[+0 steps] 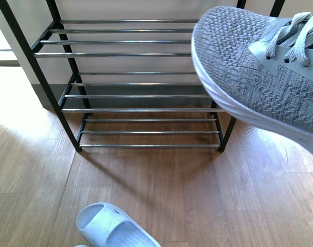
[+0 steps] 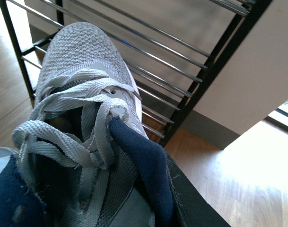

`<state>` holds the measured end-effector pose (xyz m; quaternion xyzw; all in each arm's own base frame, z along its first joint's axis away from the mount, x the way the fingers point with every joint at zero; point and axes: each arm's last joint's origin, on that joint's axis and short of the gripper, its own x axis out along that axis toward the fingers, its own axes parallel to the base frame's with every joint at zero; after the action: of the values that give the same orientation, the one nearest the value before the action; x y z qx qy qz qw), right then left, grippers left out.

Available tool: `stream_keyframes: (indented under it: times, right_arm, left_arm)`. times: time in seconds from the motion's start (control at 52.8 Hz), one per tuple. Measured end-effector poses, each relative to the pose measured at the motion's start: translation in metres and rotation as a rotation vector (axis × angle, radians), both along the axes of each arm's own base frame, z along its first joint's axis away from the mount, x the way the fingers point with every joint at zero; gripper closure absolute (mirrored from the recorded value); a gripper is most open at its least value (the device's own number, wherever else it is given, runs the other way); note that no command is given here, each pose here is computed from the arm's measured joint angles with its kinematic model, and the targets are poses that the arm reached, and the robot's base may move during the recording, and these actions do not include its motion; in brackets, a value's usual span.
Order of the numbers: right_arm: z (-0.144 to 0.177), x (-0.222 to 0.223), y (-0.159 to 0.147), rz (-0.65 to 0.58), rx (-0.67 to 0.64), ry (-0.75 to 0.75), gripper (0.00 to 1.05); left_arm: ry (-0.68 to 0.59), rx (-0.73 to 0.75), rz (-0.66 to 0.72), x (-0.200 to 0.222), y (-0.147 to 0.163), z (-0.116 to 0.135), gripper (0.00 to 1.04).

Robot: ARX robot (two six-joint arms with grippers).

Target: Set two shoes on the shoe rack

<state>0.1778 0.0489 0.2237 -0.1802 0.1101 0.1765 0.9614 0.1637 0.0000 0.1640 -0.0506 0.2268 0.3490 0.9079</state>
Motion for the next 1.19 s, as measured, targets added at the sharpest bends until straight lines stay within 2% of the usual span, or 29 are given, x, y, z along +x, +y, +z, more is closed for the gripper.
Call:
stream_keyframes:
  times: [0.152,0.436,1.194]
  right_arm:
    - [-0.0004,0.0005,-0.002,-0.038,-0.01,-0.001,1.03]
    - [-0.0007,0.0,-0.0005,-0.003,-0.001,0.002,1.03]
    - [-0.0004,0.0,-0.0012,-0.015,-0.006,-0.001,1.03]
  left_arm:
    - [0.004,-0.006,-0.013,0.0,-0.0009,-0.0007,1.03]
    - [0.003,0.002,-0.001,-0.0002,-0.0003,-0.0006,1.03]
    - [0.001,0.003,0.001,-0.0003,-0.0002,-0.0003,1.03]
